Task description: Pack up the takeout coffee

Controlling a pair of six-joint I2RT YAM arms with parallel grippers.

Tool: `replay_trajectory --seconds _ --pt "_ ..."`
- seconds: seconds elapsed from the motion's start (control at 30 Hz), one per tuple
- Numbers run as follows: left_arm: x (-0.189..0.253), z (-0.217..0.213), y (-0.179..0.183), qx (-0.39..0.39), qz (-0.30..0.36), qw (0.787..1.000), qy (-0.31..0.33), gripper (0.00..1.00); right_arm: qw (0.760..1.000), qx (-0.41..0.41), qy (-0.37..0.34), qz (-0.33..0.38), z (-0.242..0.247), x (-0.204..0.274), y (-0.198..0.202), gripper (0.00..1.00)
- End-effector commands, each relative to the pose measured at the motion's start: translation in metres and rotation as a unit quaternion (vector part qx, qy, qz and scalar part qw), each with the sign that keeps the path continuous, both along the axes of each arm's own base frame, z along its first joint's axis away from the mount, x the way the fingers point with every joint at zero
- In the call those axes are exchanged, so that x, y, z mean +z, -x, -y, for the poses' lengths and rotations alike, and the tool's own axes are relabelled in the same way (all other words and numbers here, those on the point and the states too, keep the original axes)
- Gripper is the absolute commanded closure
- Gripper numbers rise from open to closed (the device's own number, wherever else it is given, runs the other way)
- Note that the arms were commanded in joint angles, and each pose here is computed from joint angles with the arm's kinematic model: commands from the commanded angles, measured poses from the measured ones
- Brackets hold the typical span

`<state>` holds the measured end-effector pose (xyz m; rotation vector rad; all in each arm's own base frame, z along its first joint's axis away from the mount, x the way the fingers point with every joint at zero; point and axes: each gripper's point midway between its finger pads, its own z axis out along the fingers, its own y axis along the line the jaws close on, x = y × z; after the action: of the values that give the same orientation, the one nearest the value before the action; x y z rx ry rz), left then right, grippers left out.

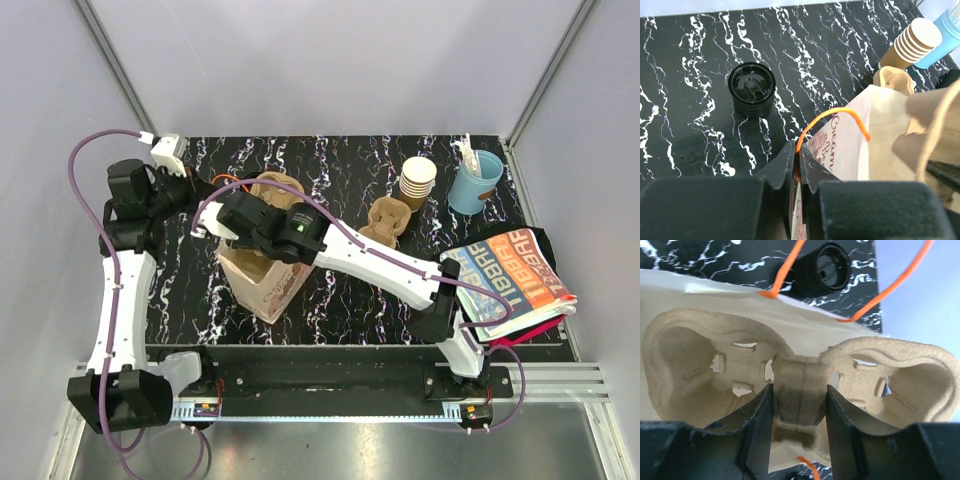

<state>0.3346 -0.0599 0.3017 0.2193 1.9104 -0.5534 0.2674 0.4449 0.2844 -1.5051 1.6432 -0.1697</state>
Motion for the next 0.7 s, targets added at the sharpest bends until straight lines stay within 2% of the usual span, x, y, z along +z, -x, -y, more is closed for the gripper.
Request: replay_trajectory --seconds 0.0,0.67 --pt "0.021 -0.001 0.0 0.007 0.046 0.999 0.005 0.92 0.999 0.013 -0.035 -0.032 0.006 0.016 0.015 0.56" --pt "0.024 0.003 0.012 0.017 0.061 0.998 0.029 0.97 0.984 0.034 -0.06 -0.167 0.001 -0.016 0.028 0.58"
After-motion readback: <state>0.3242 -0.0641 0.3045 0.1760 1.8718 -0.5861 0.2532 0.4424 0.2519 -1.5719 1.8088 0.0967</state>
